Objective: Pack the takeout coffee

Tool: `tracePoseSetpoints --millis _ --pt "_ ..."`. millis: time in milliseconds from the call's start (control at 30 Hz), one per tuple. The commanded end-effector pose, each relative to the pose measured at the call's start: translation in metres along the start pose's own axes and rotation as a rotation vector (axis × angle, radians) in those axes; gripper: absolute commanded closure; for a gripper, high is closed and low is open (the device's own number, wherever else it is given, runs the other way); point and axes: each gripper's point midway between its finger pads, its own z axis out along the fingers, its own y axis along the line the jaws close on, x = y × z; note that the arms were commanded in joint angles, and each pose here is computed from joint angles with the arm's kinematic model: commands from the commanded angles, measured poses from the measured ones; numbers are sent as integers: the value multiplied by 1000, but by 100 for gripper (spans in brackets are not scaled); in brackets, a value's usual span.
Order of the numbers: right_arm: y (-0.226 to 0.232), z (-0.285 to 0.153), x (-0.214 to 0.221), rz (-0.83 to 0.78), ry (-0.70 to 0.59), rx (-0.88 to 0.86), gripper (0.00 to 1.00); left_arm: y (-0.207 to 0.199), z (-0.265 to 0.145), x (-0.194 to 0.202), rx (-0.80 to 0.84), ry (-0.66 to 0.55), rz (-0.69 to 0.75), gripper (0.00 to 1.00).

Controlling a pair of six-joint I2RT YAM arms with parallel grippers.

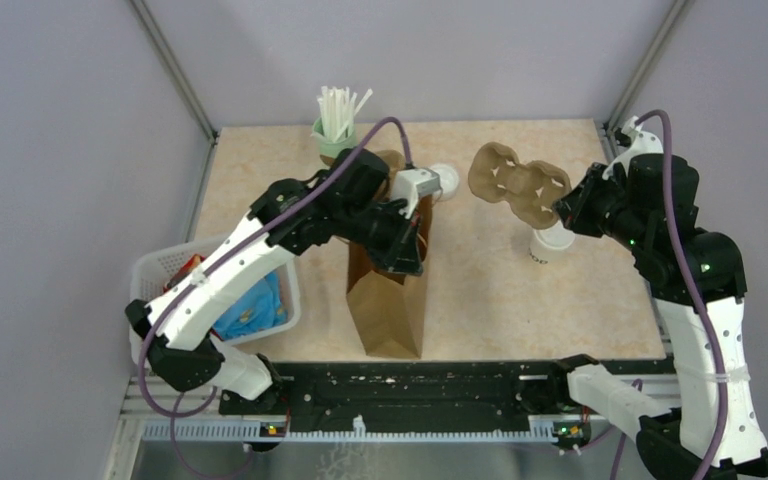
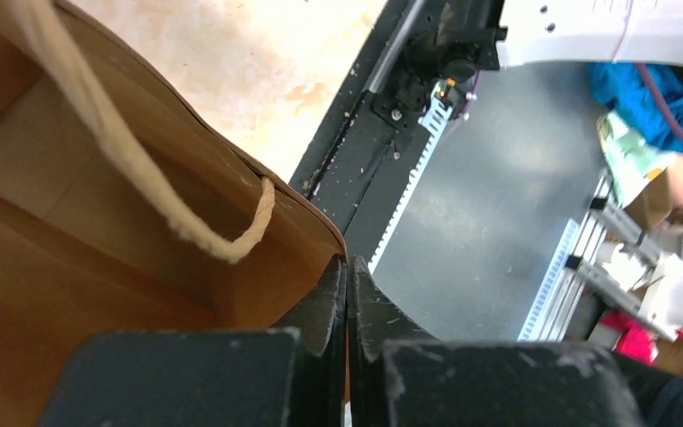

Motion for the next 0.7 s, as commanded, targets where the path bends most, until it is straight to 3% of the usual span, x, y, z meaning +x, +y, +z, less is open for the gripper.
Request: tracePoseSetpoints --millis 0,67,133,200,267,500,667 --pt "-13 -22 -17 0 -99 63 100 -13 13 -28 -9 -38 137 100" --pt "-14 -27 -20 10 -119 70 100 -6 13 -30 -54 -22 140 97" --pt "-16 -34 -25 16 -148 82 100 -3 4 -32 -105 -27 108 65" --pt "-18 -40 -32 12 -175 94 100 -3 -10 -28 -150 -20 21 42" --pt "-19 -42 -38 1 -192 106 100 -13 -20 -23 -142 -15 -81 31" --pt "-17 -35 -46 0 -224 101 100 -19 -61 -7 -196 -83 -261 26" --pt "-7 -25 -45 23 -220 44 100 14 -61 9 -365 -89 -338 37"
